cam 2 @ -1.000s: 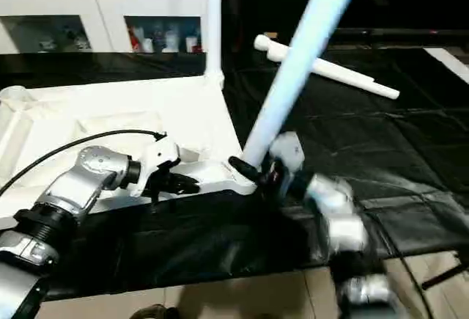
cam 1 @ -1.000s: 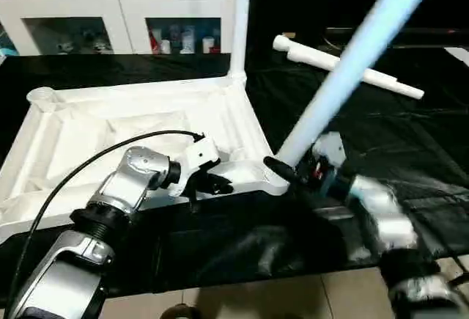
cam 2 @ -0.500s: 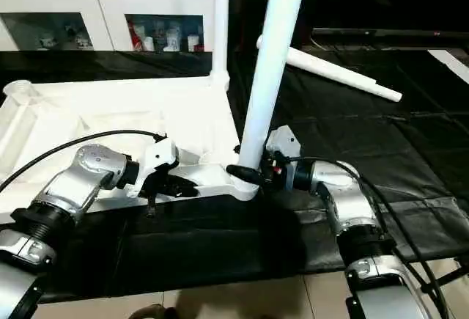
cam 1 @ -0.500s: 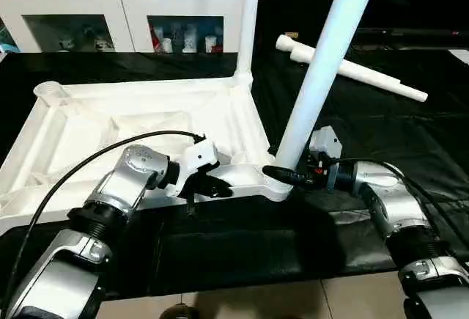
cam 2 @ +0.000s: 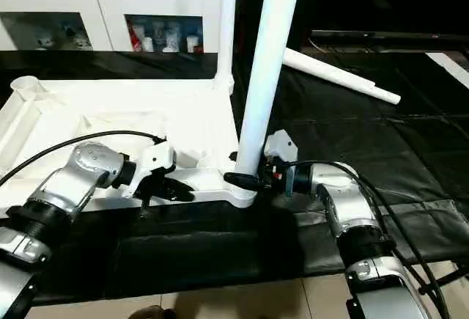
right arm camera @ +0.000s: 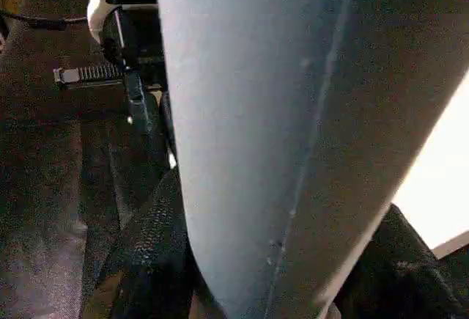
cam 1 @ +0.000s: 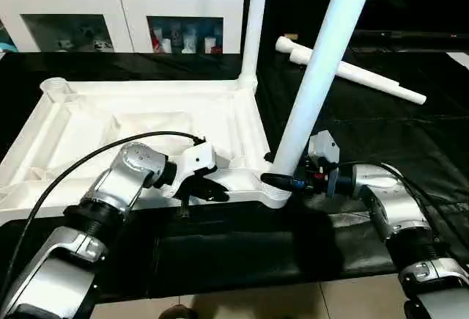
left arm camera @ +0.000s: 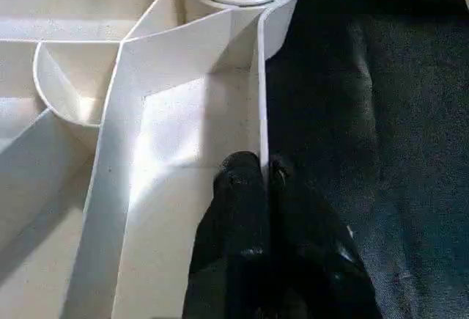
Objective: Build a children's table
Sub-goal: Insert table leg to table base
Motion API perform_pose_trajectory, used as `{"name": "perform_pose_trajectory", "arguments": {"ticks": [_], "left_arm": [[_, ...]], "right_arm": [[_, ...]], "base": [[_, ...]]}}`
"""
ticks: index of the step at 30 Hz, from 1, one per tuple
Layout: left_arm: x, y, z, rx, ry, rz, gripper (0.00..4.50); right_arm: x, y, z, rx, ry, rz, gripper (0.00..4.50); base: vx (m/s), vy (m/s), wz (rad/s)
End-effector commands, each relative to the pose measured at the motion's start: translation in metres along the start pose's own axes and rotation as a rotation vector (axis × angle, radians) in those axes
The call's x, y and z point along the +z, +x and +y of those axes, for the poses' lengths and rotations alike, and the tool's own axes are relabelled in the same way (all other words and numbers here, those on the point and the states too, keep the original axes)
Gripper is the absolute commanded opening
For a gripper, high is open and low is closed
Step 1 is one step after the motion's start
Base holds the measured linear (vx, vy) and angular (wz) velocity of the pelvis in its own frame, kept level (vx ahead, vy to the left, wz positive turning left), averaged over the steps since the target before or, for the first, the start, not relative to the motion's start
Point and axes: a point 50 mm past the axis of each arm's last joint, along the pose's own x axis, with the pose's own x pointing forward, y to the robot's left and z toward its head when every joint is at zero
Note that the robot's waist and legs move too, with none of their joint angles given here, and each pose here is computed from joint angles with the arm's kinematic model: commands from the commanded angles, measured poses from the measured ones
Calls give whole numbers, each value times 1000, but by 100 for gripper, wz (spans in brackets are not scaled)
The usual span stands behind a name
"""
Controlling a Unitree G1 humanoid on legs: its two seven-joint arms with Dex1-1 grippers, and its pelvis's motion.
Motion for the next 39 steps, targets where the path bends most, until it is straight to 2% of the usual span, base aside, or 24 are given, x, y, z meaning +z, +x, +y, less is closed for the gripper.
{"name": "perform_pose_trajectory", "arguments": {"ticks": [1,4,9,10,13,14,15,17,19,22,25,35,36,39], "left_arm": [[20,0,8,37,68,-32,0],[20,-2,13,104,28,-53,0],[32,-8,40,443,-142,-131,0],[33,-8,40,449,-146,-135,0],[59,1,51,595,-287,-243,0],[75,11,50,612,-298,-280,0],[75,11,50,612,-298,-280,0],[93,23,44,593,-285,-311,0],[103,29,39,576,-252,-312,0],[101,27,39,595,-249,-294,0],[93,24,40,635,-271,-263,0],[88,22,37,618,-265,-246,0],[88,22,37,616,-266,-246,0],[88,22,36,609,-267,-245,0]], "right_arm": [[-34,8,21,80,128,117,195],[-35,9,17,12,150,110,195],[-33,19,-8,-361,203,103,195],[-33,19,-9,-372,206,101,195],[-27,36,-26,-656,299,79,195],[-21,51,-30,-734,317,86,195],[-21,51,-30,-734,317,86,195],[-13,68,-32,-783,374,74,195],[-7,80,-32,-792,389,77,195],[-4,84,-32,-801,378,80,195],[-6,88,-31,-825,409,81,195],[-10,90,-28,-794,428,117,195],[-10,90,-28,-793,431,114,230],[-10,90,-29,-796,432,113,253]], "base": [[0,0,0],[0,0,0],[-28,3,-1],[-65,20,-7],[-35,23,-7],[-22,57,-19],[-22,57,-19],[-11,26,-8],[0,0,0],[0,0,0],[17,-10,0],[36,-16,0],[0,0,0],[0,0,0]]}}
